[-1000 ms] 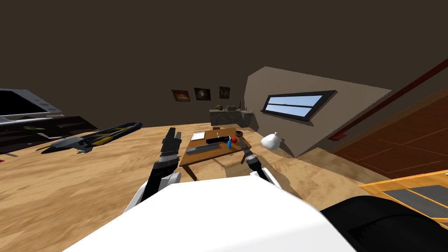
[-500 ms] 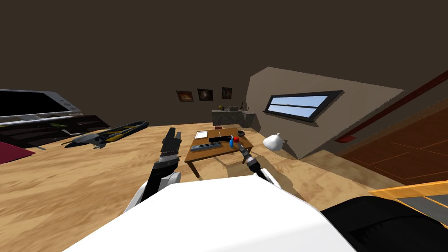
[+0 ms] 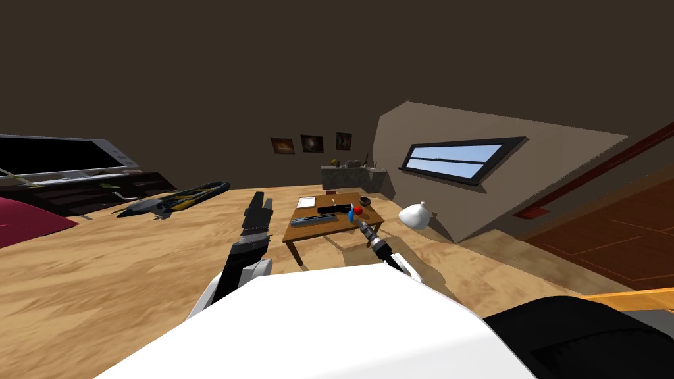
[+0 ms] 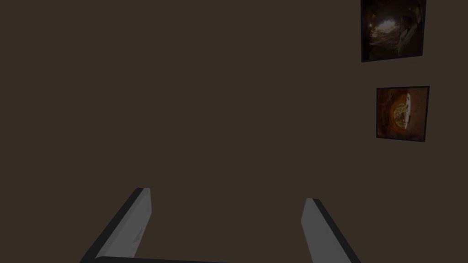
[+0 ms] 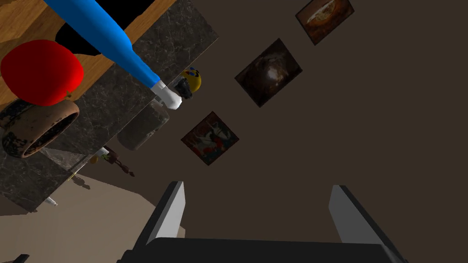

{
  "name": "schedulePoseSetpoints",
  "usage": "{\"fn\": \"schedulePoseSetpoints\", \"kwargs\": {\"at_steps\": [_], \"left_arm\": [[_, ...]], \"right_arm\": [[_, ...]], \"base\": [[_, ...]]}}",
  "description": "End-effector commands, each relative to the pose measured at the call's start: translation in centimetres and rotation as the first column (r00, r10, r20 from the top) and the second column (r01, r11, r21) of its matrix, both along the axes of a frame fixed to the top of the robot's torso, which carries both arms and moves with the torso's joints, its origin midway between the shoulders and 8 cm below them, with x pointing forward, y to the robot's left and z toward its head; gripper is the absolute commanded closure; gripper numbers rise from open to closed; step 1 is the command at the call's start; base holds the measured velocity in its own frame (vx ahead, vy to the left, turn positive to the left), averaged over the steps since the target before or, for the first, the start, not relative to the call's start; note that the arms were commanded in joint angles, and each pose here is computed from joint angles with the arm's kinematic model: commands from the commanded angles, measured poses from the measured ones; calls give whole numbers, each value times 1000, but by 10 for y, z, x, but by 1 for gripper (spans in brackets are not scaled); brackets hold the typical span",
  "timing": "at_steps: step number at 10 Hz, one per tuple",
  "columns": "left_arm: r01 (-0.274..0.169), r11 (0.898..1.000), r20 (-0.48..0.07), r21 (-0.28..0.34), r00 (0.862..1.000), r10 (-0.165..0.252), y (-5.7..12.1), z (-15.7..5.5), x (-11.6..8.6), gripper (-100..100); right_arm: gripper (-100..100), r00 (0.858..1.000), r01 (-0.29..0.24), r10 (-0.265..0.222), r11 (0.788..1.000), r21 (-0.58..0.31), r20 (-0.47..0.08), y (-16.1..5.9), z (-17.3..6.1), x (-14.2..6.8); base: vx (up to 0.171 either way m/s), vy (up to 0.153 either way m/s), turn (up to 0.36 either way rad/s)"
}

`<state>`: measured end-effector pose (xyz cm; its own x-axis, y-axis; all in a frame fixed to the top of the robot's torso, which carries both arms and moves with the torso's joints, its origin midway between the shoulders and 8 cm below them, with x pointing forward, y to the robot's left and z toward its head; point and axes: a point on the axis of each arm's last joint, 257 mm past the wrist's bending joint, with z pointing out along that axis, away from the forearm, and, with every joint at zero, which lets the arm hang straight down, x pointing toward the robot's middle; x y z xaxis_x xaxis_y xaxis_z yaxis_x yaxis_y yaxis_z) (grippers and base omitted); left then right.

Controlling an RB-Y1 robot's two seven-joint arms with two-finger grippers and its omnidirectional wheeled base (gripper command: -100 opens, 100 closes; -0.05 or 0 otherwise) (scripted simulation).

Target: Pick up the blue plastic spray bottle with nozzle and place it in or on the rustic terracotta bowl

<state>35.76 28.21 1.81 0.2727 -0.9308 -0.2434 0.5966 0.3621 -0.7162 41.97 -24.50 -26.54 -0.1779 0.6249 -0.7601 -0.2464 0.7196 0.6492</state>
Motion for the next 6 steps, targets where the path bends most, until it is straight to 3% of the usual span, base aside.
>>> {"fn": "schedulePoseSetpoints", "kwargs": {"at_steps": [1,3,4,6], "left_arm": [[0,1000,0,0,1000,0,0,0,0,0],[0,1000,0,0,1000,0,0,0,0,0],[0,1000,0,0,1000,0,0,0,0,0],[0,1000,0,0,1000,0,0,0,0,0]], "right_arm": [[-100,999,3,-7,997,-79,-44,-11,-22,2],[-100,996,2,-19,984,-179,-92,-27,-48,5],[-100,995,4,-22,984,-180,-97,-28,-51,5],[-100,989,2,-43,960,-278,-142,-47,-76,8]], "base": [[26,51,80],[61,57,90],[52,43,15],[67,45,55]]}}
